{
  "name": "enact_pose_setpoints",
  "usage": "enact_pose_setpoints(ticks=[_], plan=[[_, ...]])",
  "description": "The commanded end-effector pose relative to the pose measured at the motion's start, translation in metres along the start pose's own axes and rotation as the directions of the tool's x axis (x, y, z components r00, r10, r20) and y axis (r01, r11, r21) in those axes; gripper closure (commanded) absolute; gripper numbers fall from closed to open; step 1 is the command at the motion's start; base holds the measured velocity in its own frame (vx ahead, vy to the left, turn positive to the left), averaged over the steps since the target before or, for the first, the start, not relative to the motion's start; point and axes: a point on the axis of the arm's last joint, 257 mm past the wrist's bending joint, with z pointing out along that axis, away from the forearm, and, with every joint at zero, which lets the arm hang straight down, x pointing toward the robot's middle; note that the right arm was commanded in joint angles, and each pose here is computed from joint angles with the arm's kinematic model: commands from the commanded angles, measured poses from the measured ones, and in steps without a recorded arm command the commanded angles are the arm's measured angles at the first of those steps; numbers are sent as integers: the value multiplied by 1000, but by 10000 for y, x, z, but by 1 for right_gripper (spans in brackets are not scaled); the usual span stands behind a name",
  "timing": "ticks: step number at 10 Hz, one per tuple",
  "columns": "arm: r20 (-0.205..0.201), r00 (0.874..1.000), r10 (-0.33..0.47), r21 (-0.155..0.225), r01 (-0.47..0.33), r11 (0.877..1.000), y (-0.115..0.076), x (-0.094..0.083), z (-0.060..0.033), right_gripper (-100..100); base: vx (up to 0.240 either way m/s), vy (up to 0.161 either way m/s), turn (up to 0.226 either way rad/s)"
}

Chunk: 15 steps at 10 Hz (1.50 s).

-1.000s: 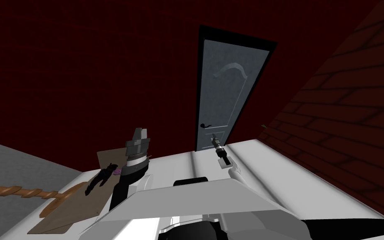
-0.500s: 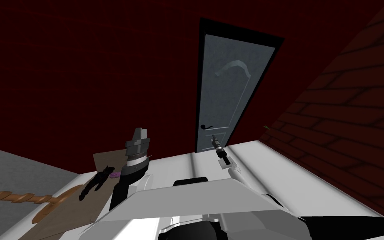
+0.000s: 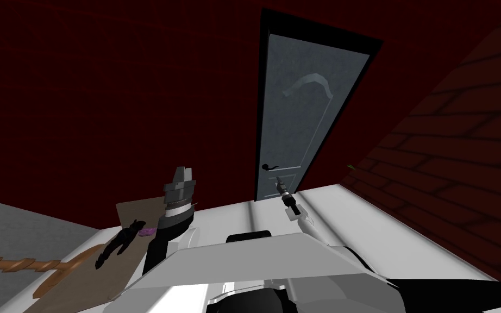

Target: Pull the door open

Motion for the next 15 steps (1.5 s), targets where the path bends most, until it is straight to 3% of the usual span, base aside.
enact_pose_setpoints(ticks=[1,8,13,15], plan=[[-3,1000,2,14,-2,1000,-66,-11,1,-100,62,-12,6],[-11,1000,7,58,-6,998,-251,-31,-12,-100,94,-16,7],[72,997,4,74,-10,997,-342,-705,-342,-100,173,53,158],[81,997,4,75,-10,997,-347,-779,-381,-100,148,53,81]])
